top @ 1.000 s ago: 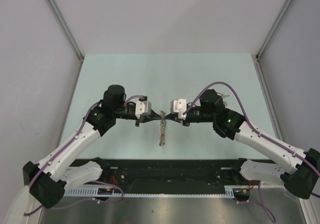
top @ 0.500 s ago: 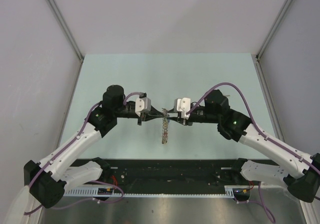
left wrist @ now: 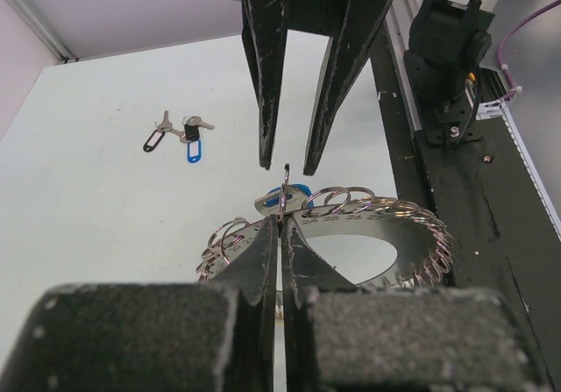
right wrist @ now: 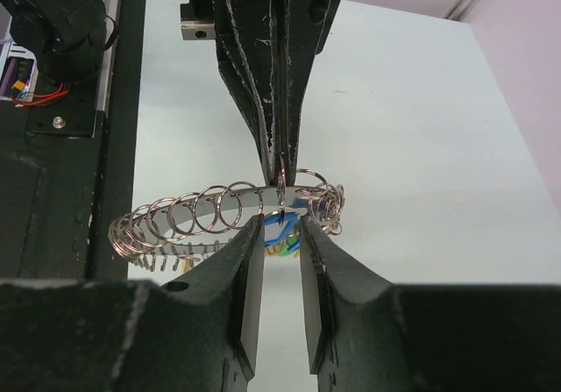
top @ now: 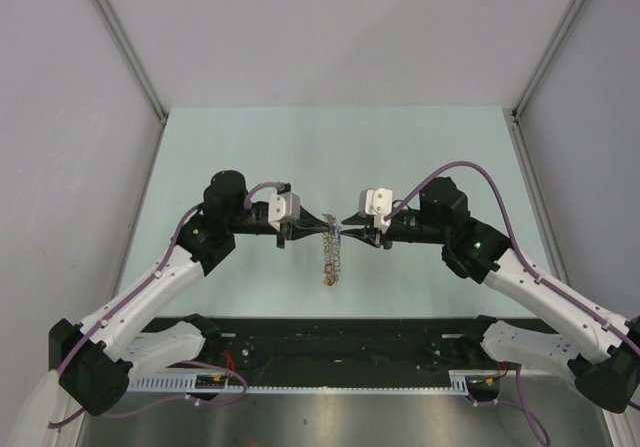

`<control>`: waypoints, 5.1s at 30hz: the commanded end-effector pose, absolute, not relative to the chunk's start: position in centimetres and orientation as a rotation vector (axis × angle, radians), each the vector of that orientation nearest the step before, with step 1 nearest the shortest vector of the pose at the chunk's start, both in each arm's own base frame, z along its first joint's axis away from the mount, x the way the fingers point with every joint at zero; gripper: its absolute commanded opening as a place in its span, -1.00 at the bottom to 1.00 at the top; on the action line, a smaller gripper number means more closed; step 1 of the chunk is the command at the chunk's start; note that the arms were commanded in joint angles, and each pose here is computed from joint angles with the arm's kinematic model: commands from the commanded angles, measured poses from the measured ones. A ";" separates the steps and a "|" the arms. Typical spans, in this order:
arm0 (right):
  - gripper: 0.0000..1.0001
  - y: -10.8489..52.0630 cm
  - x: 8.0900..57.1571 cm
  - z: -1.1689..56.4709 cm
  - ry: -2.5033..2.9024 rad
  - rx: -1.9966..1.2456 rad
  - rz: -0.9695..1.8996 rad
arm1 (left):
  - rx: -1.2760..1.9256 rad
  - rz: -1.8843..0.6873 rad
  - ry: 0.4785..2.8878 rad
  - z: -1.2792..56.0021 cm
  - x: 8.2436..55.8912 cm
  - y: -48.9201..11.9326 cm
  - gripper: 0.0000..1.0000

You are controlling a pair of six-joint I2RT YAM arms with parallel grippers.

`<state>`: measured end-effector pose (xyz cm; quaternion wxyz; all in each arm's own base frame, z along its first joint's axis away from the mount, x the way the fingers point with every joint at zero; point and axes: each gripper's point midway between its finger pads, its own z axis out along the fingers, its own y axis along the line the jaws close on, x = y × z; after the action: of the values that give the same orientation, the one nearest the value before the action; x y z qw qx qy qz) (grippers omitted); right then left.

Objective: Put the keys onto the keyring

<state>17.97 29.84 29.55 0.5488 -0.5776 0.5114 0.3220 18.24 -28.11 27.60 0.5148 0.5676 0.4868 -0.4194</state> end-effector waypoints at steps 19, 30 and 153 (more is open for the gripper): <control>-1.00 30.5 18.7 30.6 1.152 -1.343 0.786 | 1.395 -1.002 1.081 29.4 17.5 -28.2 -1.00; -1.00 31.5 18.6 30.9 1.123 -1.366 0.752 | 1.411 -1.004 1.100 29.3 17.4 -28.3 -1.00; -1.00 30.7 18.6 31.6 1.135 -1.425 0.620 | 1.278 -1.017 1.331 29.3 19.4 -28.9 -1.00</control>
<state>18.78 30.47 28.42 0.5336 -0.6097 0.5170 0.2762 18.92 -28.44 26.37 0.4691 0.5353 0.5663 -0.4156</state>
